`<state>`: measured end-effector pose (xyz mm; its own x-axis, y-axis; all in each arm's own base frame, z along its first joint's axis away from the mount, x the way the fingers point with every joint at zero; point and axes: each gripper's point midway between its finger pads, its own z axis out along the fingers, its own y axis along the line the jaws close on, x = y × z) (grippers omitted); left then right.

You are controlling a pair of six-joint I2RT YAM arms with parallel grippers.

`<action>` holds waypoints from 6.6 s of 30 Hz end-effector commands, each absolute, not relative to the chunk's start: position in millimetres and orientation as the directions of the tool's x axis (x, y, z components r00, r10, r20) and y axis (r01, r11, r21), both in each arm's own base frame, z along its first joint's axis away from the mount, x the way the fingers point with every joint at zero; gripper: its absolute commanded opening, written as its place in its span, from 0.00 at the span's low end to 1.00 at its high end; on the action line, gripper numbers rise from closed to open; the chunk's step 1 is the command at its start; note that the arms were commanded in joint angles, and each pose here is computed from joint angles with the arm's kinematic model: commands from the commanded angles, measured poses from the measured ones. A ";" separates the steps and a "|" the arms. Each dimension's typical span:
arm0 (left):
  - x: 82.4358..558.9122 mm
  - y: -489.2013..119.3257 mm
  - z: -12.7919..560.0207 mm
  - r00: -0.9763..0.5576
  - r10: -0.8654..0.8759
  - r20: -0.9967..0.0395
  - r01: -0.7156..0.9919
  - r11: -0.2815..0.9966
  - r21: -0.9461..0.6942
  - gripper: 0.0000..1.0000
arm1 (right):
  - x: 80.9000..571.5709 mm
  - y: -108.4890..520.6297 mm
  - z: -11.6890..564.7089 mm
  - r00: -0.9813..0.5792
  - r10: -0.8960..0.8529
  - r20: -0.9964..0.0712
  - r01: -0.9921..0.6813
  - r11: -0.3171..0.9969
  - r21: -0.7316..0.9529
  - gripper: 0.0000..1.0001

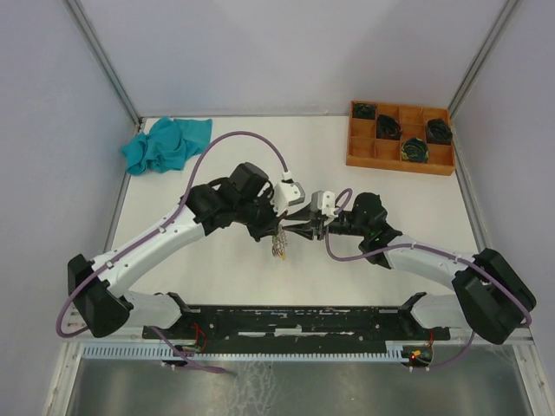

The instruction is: Put the keys on the keyring

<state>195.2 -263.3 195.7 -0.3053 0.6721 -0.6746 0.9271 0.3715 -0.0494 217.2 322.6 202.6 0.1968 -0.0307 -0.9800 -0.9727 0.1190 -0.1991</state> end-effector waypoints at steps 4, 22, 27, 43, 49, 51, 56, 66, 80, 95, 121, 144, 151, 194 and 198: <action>202.8 -274.5 220.4 -0.270 0.644 -0.715 0.930 0.366 -0.021 0.03 | 206.3 332.7 220.5 0.207 0.063 -0.976 -0.977 0.062 -0.203 0.35; 209.5 -277.4 217.3 -0.310 0.646 -0.697 0.914 0.404 -0.032 0.03 | 199.8 320.9 213.5 0.216 -0.008 -0.976 -0.973 0.075 -0.216 0.32; 209.0 -281.0 219.2 -0.310 0.641 -0.702 0.918 0.395 -0.044 0.03 | 197.7 330.3 210.3 0.206 -0.002 -0.978 -0.977 0.049 -0.206 0.31; 201.9 -286.5 223.9 -0.311 0.627 -0.715 0.926 0.368 -0.080 0.03 | 214.7 330.4 207.9 0.236 0.004 -0.972 -0.961 0.147 -0.232 0.26; 199.1 -292.0 222.9 -0.322 0.624 -0.712 0.928 0.359 -0.105 0.03 | 212.8 335.2 210.6 0.225 0.025 -0.974 -0.966 0.134 -0.220 0.21; 198.6 -294.6 222.6 -0.324 0.622 -0.713 0.928 0.357 -0.110 0.03 | 211.6 337.4 210.5 0.221 0.032 -0.975 -0.968 0.130 -0.215 0.20; 196.9 -301.3 224.3 -0.327 0.605 -0.726 0.929 0.348 -0.129 0.03 | 211.6 341.1 210.8 0.212 0.044 -0.976 -0.969 0.138 -0.205 0.12; 209.9 -293.8 239.2 -0.309 0.507 -0.805 0.896 0.438 -0.068 0.25 | 224.2 329.6 218.8 0.196 0.125 -0.973 -0.950 0.271 -0.157 0.01; 234.9 -240.7 252.4 -0.105 0.197 -0.975 0.848 0.530 0.016 0.37 | 222.9 317.8 232.6 0.229 0.158 -0.961 -0.942 0.284 -0.178 0.01; 225.1 -256.3 228.5 0.061 0.180 -0.982 0.919 0.374 0.125 0.39 | 218.5 314.5 246.1 0.254 0.179 -0.951 -0.940 0.277 -0.199 0.01; 213.6 -269.5 226.0 0.149 0.168 -0.975 0.952 0.242 0.187 0.28 | 213.9 318.0 255.2 0.256 0.204 -0.945 -0.948 0.246 -0.204 0.01; 212.7 -271.4 230.5 0.134 0.153 -0.979 0.955 0.245 0.169 0.17 | 213.5 324.1 257.1 0.224 0.231 -0.947 -0.961 0.216 -0.175 0.01; 213.4 -270.9 236.0 0.144 0.140 -0.980 0.950 0.258 0.177 0.17 | 213.5 325.2 257.6 0.221 0.234 -0.947 -0.962 0.211 -0.172 0.01; 214.9 -252.8 252.2 0.136 0.166 -0.977 0.807 0.553 0.206 0.29 | 224.0 316.5 257.8 0.156 0.329 -0.931 -0.951 0.306 -0.051 0.01; 215.2 -244.3 255.9 0.162 0.171 -0.972 0.805 0.547 0.230 0.29 | 221.9 318.1 257.7 0.153 0.326 -0.933 -0.956 0.290 -0.056 0.01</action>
